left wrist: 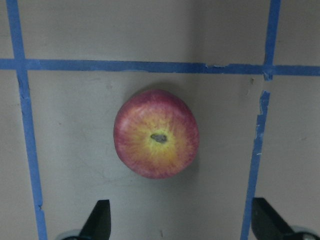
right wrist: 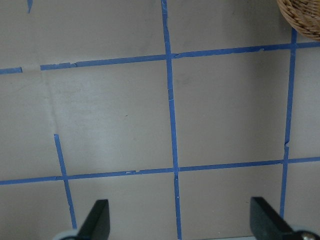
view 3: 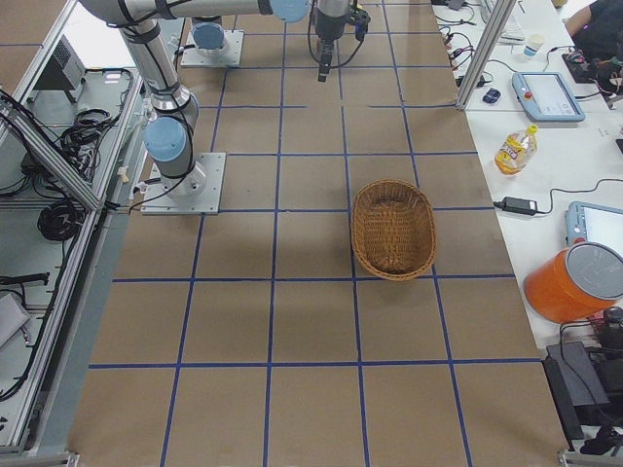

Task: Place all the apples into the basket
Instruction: 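Lower the left gripper and grasp the small red-yellow apple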

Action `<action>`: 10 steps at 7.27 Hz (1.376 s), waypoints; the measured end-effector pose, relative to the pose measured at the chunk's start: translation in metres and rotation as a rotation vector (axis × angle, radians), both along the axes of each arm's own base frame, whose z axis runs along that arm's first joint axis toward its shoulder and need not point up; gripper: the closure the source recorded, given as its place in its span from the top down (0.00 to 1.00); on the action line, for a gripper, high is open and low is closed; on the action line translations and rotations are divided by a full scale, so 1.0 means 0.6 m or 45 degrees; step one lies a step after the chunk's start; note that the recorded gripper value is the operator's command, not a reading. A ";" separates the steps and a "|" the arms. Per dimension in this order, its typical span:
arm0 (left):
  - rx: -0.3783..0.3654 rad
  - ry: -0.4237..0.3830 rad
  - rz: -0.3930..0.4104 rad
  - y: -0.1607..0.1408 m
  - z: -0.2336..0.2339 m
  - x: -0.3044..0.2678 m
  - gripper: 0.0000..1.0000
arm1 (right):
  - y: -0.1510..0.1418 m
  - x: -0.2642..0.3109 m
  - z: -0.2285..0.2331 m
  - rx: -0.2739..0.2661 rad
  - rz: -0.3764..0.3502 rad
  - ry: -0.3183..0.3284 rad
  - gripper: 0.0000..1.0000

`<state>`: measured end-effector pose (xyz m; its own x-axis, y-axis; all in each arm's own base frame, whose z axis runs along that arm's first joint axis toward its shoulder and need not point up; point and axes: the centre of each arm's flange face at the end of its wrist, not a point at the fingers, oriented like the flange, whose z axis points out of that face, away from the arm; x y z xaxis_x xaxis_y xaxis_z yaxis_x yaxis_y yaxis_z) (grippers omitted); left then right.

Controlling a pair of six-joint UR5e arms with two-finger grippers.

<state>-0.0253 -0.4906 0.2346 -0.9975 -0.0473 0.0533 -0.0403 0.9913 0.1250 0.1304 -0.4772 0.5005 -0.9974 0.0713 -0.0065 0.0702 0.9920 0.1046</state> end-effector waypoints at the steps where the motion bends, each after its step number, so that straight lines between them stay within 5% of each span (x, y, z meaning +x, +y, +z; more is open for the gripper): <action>1: -0.011 -0.003 0.001 0.006 -0.029 -0.001 1.00 | 0.000 0.000 0.000 0.000 -0.001 -0.001 1.00; 6: -0.091 -0.021 -0.016 -0.013 -0.086 0.004 1.00 | 0.001 0.000 -0.001 0.007 -0.002 -0.001 1.00; 8: -0.127 -0.031 -0.032 -0.020 -0.095 0.006 0.07 | 0.000 0.000 -0.001 0.003 -0.001 -0.002 1.00; 10: -0.162 -0.033 -0.099 -0.024 -0.080 0.002 0.00 | 0.000 0.000 0.000 -0.002 -0.002 -0.003 1.00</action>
